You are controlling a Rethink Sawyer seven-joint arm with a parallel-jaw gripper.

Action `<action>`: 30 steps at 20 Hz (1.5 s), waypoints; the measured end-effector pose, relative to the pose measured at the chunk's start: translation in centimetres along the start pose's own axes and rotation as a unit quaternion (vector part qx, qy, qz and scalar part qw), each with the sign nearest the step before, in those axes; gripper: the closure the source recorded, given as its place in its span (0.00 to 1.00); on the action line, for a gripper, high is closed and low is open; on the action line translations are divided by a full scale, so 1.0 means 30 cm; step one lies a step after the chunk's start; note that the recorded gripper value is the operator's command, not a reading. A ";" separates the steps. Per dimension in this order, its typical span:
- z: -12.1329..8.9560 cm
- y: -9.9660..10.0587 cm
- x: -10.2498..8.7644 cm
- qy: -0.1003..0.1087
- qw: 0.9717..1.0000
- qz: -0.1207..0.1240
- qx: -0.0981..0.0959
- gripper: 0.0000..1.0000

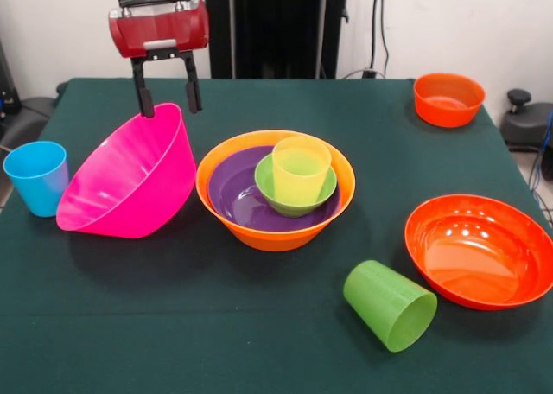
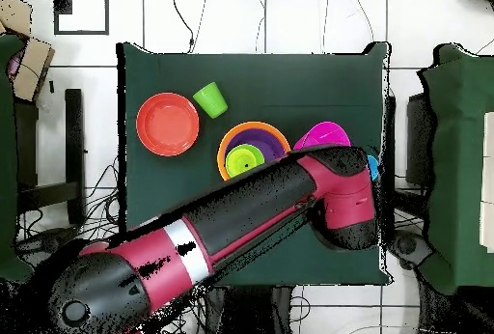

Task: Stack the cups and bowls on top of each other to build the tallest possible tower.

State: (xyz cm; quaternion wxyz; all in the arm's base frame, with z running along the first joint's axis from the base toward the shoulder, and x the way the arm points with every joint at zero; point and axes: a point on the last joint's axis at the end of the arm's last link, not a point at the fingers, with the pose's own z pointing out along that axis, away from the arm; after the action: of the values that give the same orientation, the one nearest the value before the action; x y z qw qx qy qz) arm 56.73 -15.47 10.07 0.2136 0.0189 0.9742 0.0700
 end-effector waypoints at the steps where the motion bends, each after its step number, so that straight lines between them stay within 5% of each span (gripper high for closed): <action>1: 0.004 0.000 0.018 -0.003 1.000 0.006 -0.001 0.00; 8: 0.020 -0.002 0.067 -0.008 1.000 0.006 -0.004 0.00; 30: 0.040 -0.042 0.082 -0.023 1.000 -0.004 -0.004 0.00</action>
State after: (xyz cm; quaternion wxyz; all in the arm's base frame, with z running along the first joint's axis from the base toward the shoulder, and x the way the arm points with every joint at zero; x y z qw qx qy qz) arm 54.99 -16.41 7.79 0.2361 0.0156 0.9689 0.0728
